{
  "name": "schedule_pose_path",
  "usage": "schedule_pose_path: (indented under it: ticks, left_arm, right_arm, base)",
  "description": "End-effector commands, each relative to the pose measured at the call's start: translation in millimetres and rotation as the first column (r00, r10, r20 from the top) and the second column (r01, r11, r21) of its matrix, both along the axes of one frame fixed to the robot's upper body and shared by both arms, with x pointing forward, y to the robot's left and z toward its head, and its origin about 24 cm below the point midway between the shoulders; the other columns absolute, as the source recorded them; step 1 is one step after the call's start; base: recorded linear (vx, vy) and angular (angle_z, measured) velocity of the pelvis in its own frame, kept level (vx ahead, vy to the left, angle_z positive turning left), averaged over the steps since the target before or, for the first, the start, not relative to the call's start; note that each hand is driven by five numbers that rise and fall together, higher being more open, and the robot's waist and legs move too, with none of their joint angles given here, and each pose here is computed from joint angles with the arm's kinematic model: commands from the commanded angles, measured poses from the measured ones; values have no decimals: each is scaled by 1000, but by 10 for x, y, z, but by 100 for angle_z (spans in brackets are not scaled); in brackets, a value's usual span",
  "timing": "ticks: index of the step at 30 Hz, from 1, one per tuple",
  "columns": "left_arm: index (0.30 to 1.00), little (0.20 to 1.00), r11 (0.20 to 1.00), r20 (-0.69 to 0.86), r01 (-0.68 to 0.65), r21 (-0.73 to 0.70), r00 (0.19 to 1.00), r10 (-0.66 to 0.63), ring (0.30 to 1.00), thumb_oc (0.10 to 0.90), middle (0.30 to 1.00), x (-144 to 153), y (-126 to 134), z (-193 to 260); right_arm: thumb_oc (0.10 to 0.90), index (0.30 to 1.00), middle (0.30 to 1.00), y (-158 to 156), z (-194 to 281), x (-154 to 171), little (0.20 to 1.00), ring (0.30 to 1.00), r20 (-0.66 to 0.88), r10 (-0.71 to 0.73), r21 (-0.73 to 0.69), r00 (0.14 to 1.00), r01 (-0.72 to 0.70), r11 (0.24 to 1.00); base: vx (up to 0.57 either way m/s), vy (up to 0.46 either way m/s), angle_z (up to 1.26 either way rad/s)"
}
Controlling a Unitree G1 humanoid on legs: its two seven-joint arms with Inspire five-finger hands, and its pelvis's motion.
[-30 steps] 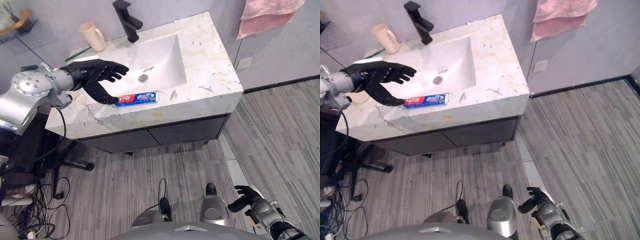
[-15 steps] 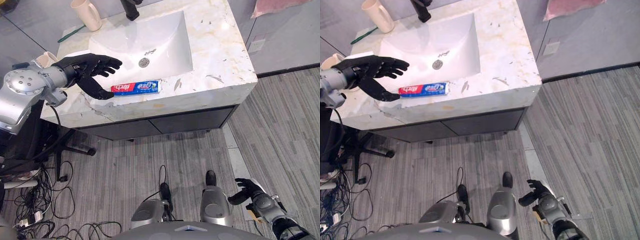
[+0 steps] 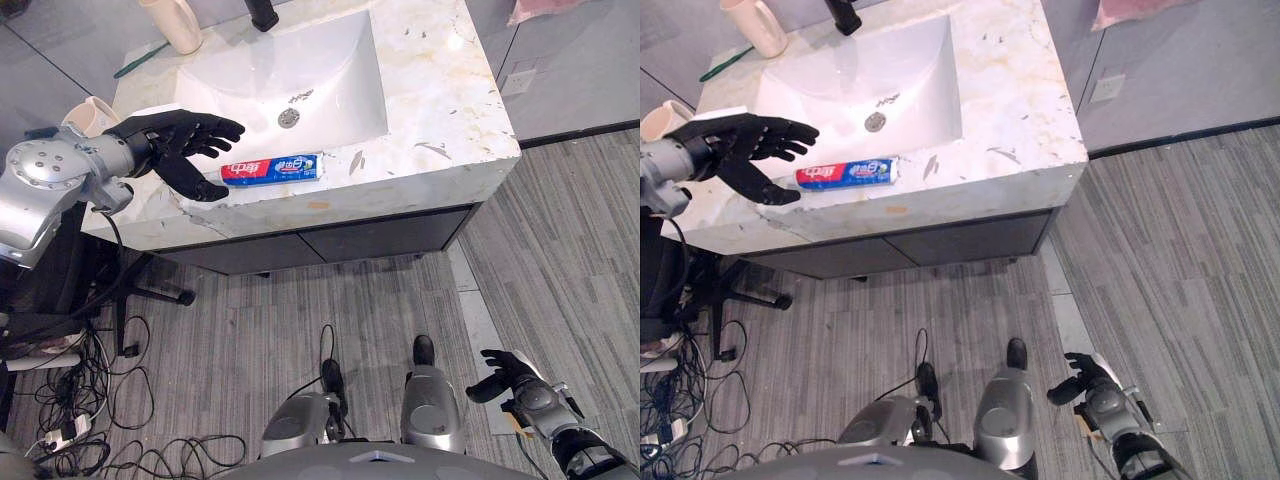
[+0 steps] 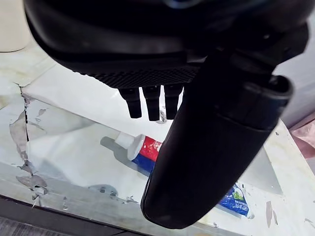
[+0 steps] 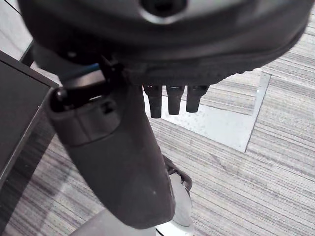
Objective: Organize the bathroom.
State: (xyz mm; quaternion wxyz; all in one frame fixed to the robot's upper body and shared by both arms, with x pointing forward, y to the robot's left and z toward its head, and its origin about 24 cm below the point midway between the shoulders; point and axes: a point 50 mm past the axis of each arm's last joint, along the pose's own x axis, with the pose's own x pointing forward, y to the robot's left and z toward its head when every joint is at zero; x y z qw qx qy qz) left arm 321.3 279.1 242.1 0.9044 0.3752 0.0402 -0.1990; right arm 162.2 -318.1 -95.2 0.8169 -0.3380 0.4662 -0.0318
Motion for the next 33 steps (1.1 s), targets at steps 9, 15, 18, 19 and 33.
schedule_pose_path:
  ticks: [9, 15, 18, 19, 33]
  left_arm:
    - [900, 900, 995, 199, -74, -63, 976, 85, 900, 800, 900, -147, 230, 528]
    - [900, 900, 996, 212, -73, -52, 974, 82, 900, 800, 900, -132, 198, 508]
    - [900, 900, 996, 222, -76, -46, 971, 84, 900, 800, 900, -132, 194, 509]
    - [900, 900, 996, 226, -76, -46, 970, 84, 900, 800, 900, -131, 190, 504]
    - [900, 900, 993, 290, -108, -38, 950, 114, 900, 800, 900, -146, 168, 565]
  right_arm:
    - [800, 900, 900, -254, 104, -149, 900, 900, 13, -57, -50, 998, 58, 997]
    - [800, 900, 900, -274, 153, -83, 900, 900, 43, -60, -49, 997, 63, 997]
    - [800, 900, 900, -285, 174, -59, 900, 900, 54, -63, -50, 997, 66, 997]
    - [800, 900, 900, -288, 180, -50, 900, 900, 58, -64, -51, 996, 67, 996]
    - [800, 900, 900, -327, 295, 89, 900, 900, 114, -69, -54, 991, 75, 996]
  base:
    - [-4, 1, 0]
    - [-33, 0, 0]
    - [-32, -3, 0]
    - [0, 0, 0]
    - [-26, 3, -2]
